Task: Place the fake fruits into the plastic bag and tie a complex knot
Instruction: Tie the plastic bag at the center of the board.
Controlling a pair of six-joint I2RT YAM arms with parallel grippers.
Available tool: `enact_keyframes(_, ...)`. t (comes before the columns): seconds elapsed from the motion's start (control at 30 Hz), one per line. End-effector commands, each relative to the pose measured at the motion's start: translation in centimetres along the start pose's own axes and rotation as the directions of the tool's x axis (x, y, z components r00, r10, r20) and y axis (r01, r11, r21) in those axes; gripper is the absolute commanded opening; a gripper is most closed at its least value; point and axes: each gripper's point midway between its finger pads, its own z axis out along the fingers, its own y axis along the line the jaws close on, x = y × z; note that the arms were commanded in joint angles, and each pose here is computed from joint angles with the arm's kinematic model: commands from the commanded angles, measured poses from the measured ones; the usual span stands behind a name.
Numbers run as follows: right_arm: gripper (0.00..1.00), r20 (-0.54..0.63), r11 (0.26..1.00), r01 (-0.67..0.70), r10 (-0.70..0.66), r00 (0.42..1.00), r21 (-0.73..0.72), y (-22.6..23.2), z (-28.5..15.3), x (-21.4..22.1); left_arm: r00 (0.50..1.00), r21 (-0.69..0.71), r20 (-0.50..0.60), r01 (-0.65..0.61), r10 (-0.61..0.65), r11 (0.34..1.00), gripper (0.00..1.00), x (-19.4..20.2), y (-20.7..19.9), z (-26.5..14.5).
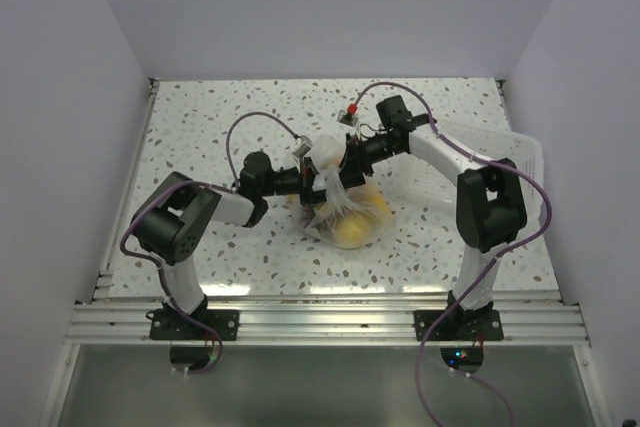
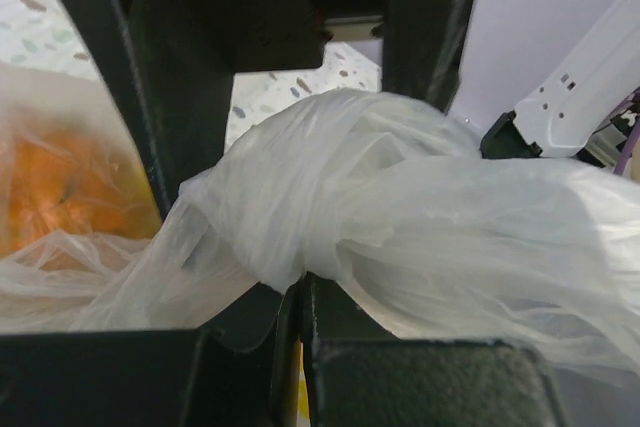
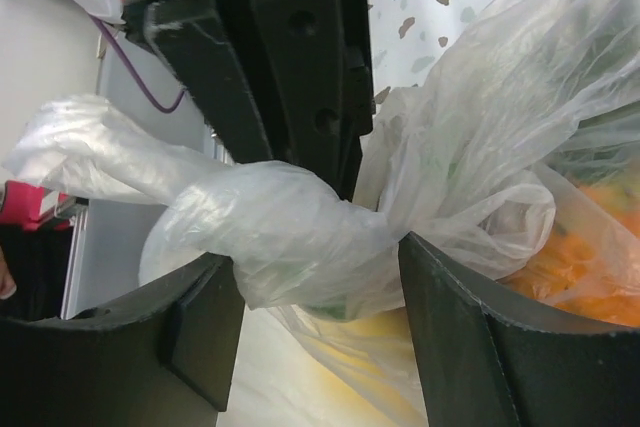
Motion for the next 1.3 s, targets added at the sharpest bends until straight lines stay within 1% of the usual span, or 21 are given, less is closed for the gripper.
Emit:
enact_keyframes(0.0, 0.64, 0.062, 0.998, 0.051, -0.052, 0.997, 0.029, 0.5, 0.1, -2.4, 0.984, 0.088, 0.125, -0.138, 0.126, 0.987, 0.0, -3.2, -2.2, 0.8)
enact_keyframes(0.07, 0.65, 0.061, 0.999, 0.032, -0.034, 0.998, 0.039, 0.2, 0.3, -2.4, 0.985, 0.122, 0.147, -0.114, 0.095, 0.986, 0.0, -3.2, -2.9, 0.7)
enact_keyframes(0.1, 0.66, 0.064, 0.998, 0.038, -0.04, 0.997, 0.042, 0.0, 0.4, -2.5, 0.974, 0.154, 0.184, -0.159, 0.13, 0.975, 0.0, -3.8, -3.9, 0.8)
enact_keyframes(0.13, 0.67, 0.065, 0.998, 0.036, -0.038, 0.997, 0.045, -0.1, 0.5, -2.5, 0.975, 0.171, 0.191, -0.146, 0.112, 0.974, 0.0, -4.0, -4.3, 0.9)
enact_keyframes(0.2, 0.73, 0.071, 0.998, 0.039, -0.043, 0.997, 0.052, 0.0, 0.6, -2.7, 0.973, 0.192, 0.2, -0.153, 0.114, 0.969, 0.0, -4.0, -4.6, 1.7)
enact_keyframes(0.3, 0.76, 0.074, 0.998, 0.029, -0.033, 0.997, 0.053, 0.5, 0.8, -3.0, 0.968, 0.181, 0.229, -0.149, 0.106, 0.972, 0.0, -4.3, -4.1, 2.5)
enact_keyframes(0.4, 0.84, 0.072, 0.998, 0.012, -0.017, 0.997, 0.063, 0.6, 1.2, -2.7, 0.962, 0.176, 0.259, -0.137, 0.088, 0.975, 0.0, -4.8, -3.8, 2.9)
enact_keyframes(0.5, 0.85, 0.09, 0.997, 0.0, -0.006, 0.996, 0.071, 0.6, 1.7, -2.5, 0.954, 0.182, 0.29, -0.135, 0.078, 0.974, 0.0, -5.5, -4.0, 3.0)
enact_keyframes(0.53, 0.87, 0.101, 0.997, -0.004, -0.003, 0.995, 0.073, 0.6, 1.7, -2.5, 0.949, 0.178, 0.306, -0.131, 0.072, 0.975, 0.0, -6.0, -4.1, 3.0)
enact_keyframes(0.6, 0.87, 0.107, 0.995, -0.067, 0.059, 0.992, 0.072, 0.7, 1.8, -2.0, 0.94, 0.162, 0.333, -0.13, 0.07, 0.978, 0.0, -6.8, -3.9, 2.4)
enact_keyframes(0.63, 0.88, 0.098, 0.996, -0.039, 0.031, 0.995, 0.078, 0.9, 1.6, -1.9, 0.94, 0.158, 0.336, -0.109, 0.05, 0.982, 0.0, -6.9, -3.8, 2.1)
enact_keyframes(0.73, 0.9, 0.069, 0.993, -0.012, 0.004, 0.998, 0.117, 0.8, 0.8, -1.1, 0.937, 0.15, 0.348, -0.099, 0.042, 0.984, 0.0, -7.5, -4.0, 1.1)
enact_keyframes(0.8, 0.9, 0.049, 0.992, -0.036, 0.03, 0.998, 0.123, 0.8, 0.4, -0.6, 0.929, 0.158, 0.369, -0.099, 0.034, 0.982, 0.0, -8.3, -4.3, 0.6)
enact_keyframes(0.83, 0.91, 0.049, 0.992, -0.021, 0.015, 0.999, 0.128, 0.7, -0.1, -0.6, 0.924, 0.174, 0.382, -0.078, 0.006, 0.982, 0.0, -8.8, -4.6, 0.5)
enact_keyframes(0.9, 0.99, 0.042, 0.99, -0.026, 0.02, 0.999, 0.137, 0.8, -0.6, -0.5, 0.915, 0.196, 0.403, -0.087, 0.0, 0.977, 0.0, -9.6, -5.2, 0.3)
enact_keyframes(0.93, 0.99, 0.045, 0.99, -0.018, 0.012, 0.999, 0.143, 0.7, -1.1, -0.6, 0.912, 0.209, 0.409, -0.071, -0.021, 0.975, 0.0, -9.9, -5.4, 0.2)
enact_keyframes(0.97, 0.99, 0.051, 0.99, -0.007, 0.0, 0.999, 0.141, 0.9, -1.5, -1.2, 0.908, 0.222, 0.418, -0.086, -0.016, 0.971, 0.0, -10.2, -5.9, 0.1)
enact_keyframes(1.17, 0.98, 0.094, 0.983, -0.064, 0.048, 0.994, 0.17, 0.4, -5.6, -2.7, 0.907, 0.234, 0.42, -0.074, -0.032, 0.969, 0.0, -10.4, -6.2, 0.0)
enact_keyframes(1.2, 0.95, 0.087, 0.983, -0.075, 0.061, 0.994, 0.166, 0.4, -5.8, -2.4, 0.907, 0.234, 0.42, -0.07, -0.036, 0.97, 0.0, -10.3, -6.1, -0.1)
enact_keyframes(1.23, 0.93, 0.07, 0.986, -0.035, 0.024, 0.997, 0.162, 0.4, -6.0, -2.1, 0.906, 0.236, 0.421, -0.067, -0.04, 0.969, 0.0, -10.3, -6.1, -0.1)
enact_keyframes(1.27, 0.91, 0.049, 0.987, -0.058, 0.051, 0.997, 0.152, 0.8, -6.0, -1.3, 0.906, 0.238, 0.42, -0.063, -0.044, 0.969, 0.0, -10.3, -6.1, 0.1)
